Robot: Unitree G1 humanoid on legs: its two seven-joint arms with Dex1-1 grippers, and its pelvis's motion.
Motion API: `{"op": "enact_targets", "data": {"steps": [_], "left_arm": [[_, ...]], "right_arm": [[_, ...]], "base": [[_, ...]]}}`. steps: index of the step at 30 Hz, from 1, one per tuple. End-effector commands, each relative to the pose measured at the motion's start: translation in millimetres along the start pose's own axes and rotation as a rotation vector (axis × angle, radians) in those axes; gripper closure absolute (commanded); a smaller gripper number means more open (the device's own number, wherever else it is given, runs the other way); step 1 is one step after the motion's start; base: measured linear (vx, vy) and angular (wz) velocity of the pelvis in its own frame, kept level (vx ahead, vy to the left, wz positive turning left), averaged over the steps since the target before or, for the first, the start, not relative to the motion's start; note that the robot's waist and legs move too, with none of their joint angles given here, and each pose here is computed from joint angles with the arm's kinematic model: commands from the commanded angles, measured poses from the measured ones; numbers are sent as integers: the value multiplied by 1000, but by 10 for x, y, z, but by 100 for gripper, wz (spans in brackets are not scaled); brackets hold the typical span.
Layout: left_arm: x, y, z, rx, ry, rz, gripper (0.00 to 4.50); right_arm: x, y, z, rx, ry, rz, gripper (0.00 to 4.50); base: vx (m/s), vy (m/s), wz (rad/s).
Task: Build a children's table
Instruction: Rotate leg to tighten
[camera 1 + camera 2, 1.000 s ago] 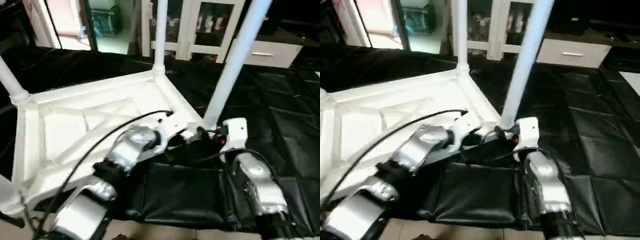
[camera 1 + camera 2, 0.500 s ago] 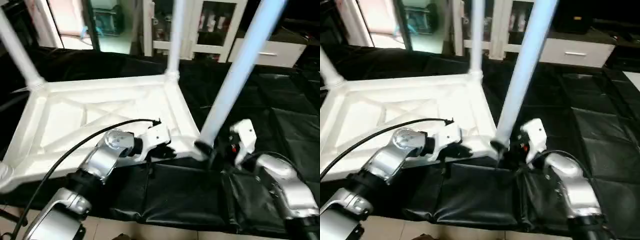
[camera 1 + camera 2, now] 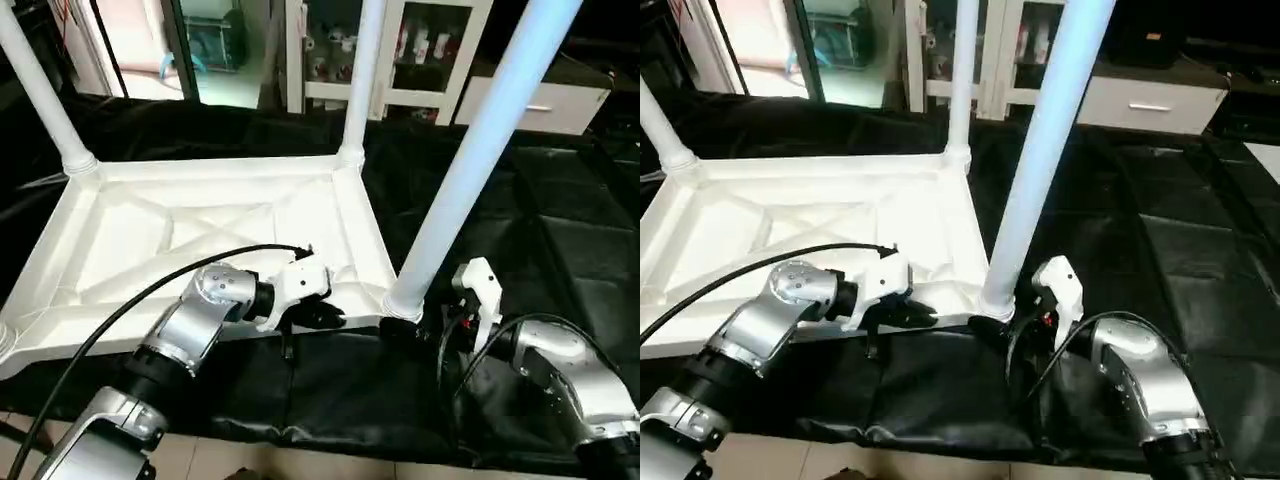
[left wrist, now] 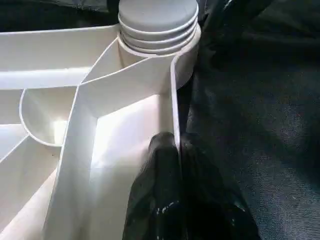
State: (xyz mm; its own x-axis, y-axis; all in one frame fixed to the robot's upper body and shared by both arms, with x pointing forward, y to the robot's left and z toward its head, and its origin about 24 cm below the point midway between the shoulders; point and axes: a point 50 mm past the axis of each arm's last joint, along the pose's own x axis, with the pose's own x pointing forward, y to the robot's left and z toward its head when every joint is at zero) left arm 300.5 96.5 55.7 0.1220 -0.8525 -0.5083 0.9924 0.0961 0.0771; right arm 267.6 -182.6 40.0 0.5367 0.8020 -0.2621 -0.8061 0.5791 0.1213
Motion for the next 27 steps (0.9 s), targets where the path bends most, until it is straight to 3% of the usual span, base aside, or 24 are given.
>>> {"op": "enact_targets", "data": {"steps": [1,5,27], "left_arm": [[37,-64,55,-16,-79,-42,450],[39,-81,53,-18,-77,-53,450],[37,-118,28,-25,-59,-72,450]], "right_arm": [[-2,-38,51,-23,-15,-12,4],[22,-42,73,-19,-37,-14,4],[31,3,-5,-30,-21,5,181]], "base": [[0,0,0],[0,0,0],[0,0,0]]}}
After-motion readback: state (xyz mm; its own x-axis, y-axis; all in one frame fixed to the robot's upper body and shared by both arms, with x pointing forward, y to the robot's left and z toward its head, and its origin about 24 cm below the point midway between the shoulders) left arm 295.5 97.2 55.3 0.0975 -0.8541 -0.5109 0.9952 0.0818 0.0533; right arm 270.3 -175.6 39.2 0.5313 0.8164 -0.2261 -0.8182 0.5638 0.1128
